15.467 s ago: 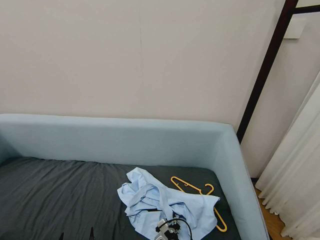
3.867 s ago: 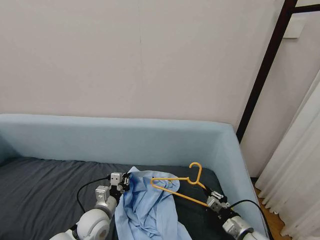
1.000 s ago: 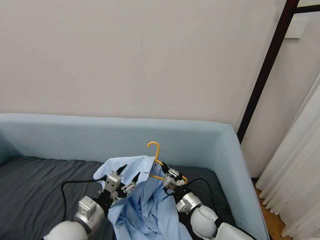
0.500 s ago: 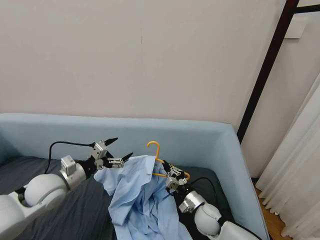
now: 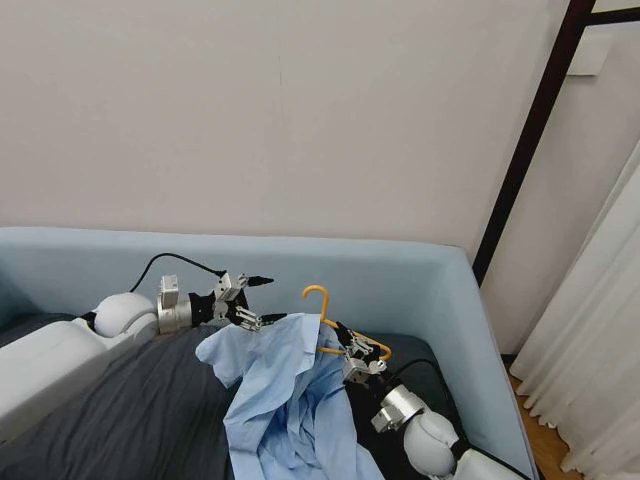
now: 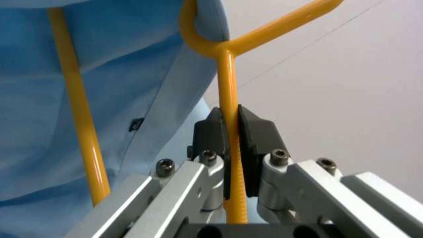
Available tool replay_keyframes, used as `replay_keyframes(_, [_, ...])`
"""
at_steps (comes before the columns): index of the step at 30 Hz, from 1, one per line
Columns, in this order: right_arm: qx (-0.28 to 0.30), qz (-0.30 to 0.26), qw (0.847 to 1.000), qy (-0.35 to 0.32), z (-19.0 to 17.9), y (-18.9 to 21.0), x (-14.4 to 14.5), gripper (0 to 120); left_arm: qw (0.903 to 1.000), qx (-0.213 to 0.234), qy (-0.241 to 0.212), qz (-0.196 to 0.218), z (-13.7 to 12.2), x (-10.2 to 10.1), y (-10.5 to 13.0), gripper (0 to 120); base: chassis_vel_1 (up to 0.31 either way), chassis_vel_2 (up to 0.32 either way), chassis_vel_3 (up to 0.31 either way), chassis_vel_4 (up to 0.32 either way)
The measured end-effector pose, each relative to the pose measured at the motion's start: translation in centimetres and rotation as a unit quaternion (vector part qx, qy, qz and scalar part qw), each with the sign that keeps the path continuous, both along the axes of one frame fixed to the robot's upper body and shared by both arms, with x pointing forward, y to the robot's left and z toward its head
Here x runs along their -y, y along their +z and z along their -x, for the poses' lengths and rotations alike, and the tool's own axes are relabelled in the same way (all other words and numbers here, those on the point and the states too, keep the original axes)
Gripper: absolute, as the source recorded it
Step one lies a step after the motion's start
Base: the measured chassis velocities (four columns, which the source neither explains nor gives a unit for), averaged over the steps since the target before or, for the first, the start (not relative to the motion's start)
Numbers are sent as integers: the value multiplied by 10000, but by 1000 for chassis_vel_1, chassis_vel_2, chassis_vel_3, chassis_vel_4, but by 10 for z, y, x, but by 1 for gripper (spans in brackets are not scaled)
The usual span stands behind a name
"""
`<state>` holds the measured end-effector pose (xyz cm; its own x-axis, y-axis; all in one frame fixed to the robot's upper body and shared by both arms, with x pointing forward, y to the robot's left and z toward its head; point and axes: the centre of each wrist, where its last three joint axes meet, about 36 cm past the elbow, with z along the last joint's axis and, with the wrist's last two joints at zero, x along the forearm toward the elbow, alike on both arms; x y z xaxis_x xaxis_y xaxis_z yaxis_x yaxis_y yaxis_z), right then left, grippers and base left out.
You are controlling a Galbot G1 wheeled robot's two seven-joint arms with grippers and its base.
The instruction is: Pick up the clothes from the sofa and hang them on the clothes hanger.
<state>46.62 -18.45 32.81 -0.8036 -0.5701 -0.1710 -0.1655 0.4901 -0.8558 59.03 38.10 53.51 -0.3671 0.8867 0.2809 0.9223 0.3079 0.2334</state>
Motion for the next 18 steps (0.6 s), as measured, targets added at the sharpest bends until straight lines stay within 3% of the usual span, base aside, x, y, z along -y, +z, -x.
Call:
replay_keyframes(7, [165,98,9998,85,0,2,3,4,9983,-68,-89,-573,-19,14,-17,98,0,0,0,0])
replay_keyframes(10, [255,147,9995,92,1,2,8,4,9968,-116,-149,-771,-31,27,-25,86,0,0,0,0])
replay_keyframes(18, [379,229,9988,211,-1,2,11,4,9950,-253,-347,-902,-40,36,-34,59,0,0,0,0])
